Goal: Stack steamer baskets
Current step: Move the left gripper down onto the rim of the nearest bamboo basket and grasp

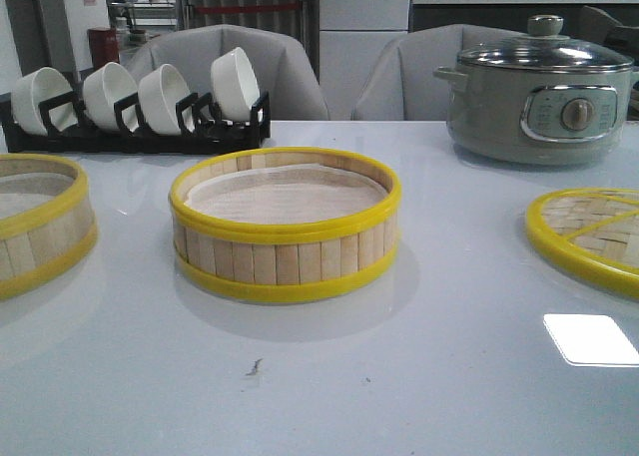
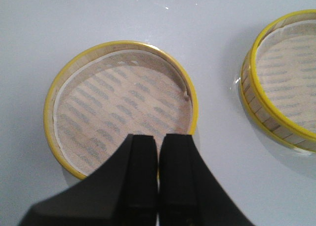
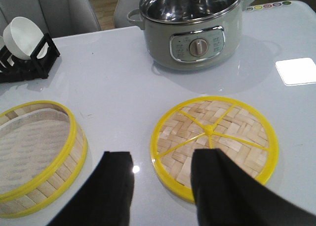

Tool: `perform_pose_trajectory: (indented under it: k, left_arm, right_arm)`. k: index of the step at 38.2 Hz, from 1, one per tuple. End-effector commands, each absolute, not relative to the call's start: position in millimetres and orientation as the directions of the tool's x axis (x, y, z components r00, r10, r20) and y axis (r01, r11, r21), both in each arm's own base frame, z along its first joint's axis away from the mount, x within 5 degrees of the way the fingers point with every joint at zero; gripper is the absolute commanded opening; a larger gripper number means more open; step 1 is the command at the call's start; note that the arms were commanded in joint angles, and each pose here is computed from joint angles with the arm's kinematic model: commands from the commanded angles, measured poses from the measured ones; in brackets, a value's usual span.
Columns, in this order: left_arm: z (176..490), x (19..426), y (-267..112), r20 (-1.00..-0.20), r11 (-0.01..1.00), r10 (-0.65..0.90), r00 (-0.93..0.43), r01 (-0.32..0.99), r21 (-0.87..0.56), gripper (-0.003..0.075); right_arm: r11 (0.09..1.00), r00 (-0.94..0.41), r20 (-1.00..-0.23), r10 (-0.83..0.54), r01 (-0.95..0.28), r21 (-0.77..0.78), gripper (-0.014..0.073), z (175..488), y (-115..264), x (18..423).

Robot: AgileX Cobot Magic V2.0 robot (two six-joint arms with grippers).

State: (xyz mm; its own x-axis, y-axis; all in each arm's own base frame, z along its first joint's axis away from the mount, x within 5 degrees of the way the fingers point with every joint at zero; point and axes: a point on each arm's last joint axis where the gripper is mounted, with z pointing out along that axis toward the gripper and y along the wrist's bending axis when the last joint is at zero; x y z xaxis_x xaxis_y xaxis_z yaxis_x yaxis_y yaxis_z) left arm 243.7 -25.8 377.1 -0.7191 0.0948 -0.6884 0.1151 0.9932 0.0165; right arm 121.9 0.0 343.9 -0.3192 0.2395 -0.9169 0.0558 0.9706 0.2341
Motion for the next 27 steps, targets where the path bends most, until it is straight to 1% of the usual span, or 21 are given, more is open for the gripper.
perform_pose_trajectory:
  k: [1,5,7,17,23,27]
  left_arm:
    - [390.3,253.9,-29.2,-0.769,0.993,0.081,-0.633,0.119,0.007,0.0227]
    - [379.9,269.3,-30.9,-0.763,0.993,0.082,-0.641,0.120,0.006,0.0339]
    - [372.0,277.5,-32.4,-0.749,0.993,0.076,-0.658,0.119,-0.003,0.0372]
    - [329.5,317.0,-45.7,-0.677,0.983,-0.034,-0.735,0.097,-0.154,0.0370]
    - [310.1,334.5,-49.4,-0.661,0.980,-0.057,-0.748,0.084,-0.179,0.0370]
    - [299.7,344.1,-57.0,-0.649,0.980,-0.007,-0.761,0.123,-0.155,0.0370]
  right_arm:
    - [0.972,-0.206,-0.950,0.234,0.038,0.232,0.0414,363.0,-1.0,123.9]
    - [0.972,-0.201,-0.951,0.234,0.037,0.232,0.0414,363.5,-1.1,124.0]
    - [0.972,-0.199,-0.952,0.234,0.037,0.232,0.0414,363.7,-1.1,124.0]
    - [0.972,-0.200,-0.951,0.234,0.037,0.232,0.0414,363.3,-1.1,124.1]
    - [0.972,-0.202,-0.951,0.235,0.038,0.232,0.0414,363.1,-1.1,124.6]
    - [0.972,-0.204,-0.950,0.235,0.039,0.232,0.0414,362.7,-1.2,125.2]
